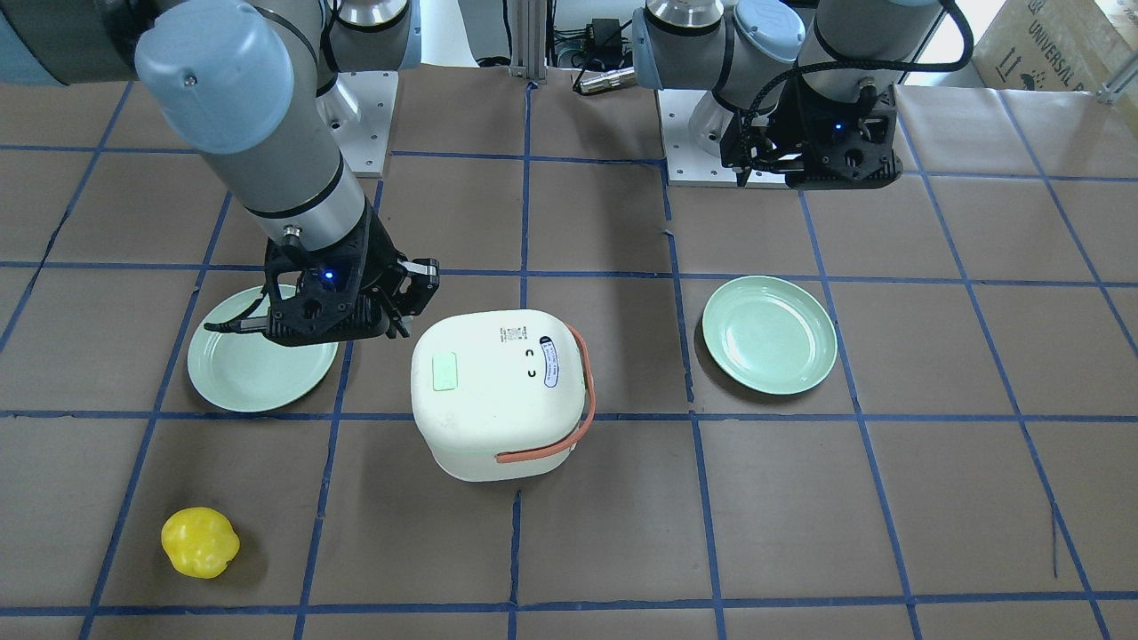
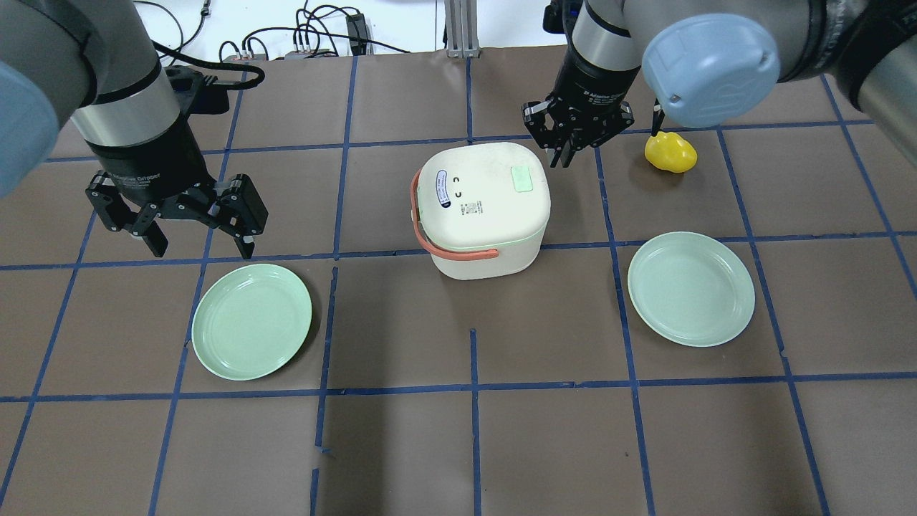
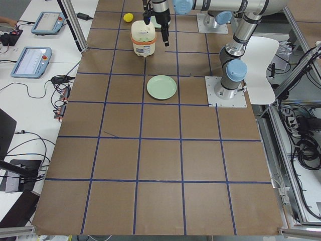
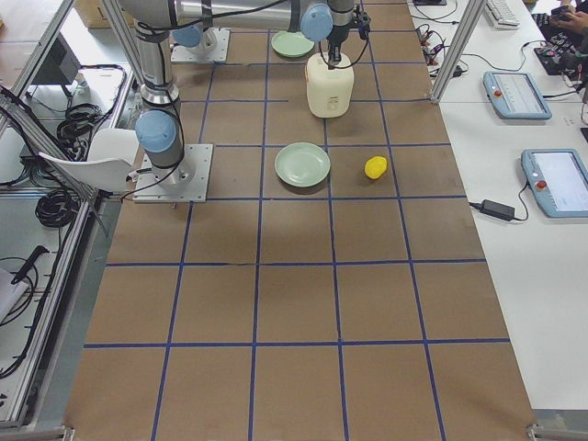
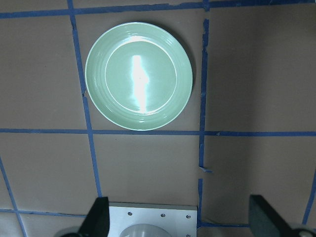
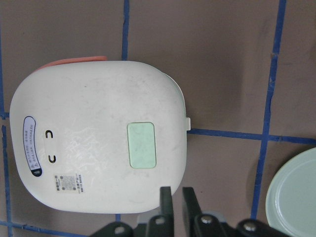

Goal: Press rice cooker button
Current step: 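Move the right gripper over the white rice cooker's lid button, then press the rice cooker lid button with the right gripper while the left arm lifts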

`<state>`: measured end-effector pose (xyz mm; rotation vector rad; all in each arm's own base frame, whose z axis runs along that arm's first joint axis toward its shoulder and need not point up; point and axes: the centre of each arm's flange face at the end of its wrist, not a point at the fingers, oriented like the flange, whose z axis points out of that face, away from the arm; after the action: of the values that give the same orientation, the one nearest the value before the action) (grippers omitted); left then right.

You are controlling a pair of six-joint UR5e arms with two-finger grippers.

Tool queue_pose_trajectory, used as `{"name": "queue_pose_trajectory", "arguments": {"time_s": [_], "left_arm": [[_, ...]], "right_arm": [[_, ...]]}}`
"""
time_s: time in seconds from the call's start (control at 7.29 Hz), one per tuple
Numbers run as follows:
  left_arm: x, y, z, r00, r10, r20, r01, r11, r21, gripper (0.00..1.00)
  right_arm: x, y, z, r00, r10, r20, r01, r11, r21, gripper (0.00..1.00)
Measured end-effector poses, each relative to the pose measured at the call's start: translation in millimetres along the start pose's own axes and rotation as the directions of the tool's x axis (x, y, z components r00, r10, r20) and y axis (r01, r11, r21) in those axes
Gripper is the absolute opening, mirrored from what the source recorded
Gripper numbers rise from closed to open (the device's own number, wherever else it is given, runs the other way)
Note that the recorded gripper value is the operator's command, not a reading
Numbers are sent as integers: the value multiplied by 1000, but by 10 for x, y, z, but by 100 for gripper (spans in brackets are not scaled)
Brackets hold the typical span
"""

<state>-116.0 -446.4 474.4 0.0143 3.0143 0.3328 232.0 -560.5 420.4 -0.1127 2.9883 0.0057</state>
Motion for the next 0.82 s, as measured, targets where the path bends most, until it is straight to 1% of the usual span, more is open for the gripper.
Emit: {"name": "queue_pose_trajectory", "arguments": {"time_s": [0.14,0.41,0.82], "left_arm": [[0,0,0,1000,0,0,0,1000,0,100],[0,1,0,1000,0,0,0,1000,0,100],[18,11,-26,1000,-6,-4,6,1000,7,100]], "right_arm": [[-102,-61,91,1000,2,1,-2,1000,2,19],[-196,-222,380,1000,-1,-5,1,1000,5,19],[-189,-265,563,1000,0,-7,0,1000,-8,19]]}}
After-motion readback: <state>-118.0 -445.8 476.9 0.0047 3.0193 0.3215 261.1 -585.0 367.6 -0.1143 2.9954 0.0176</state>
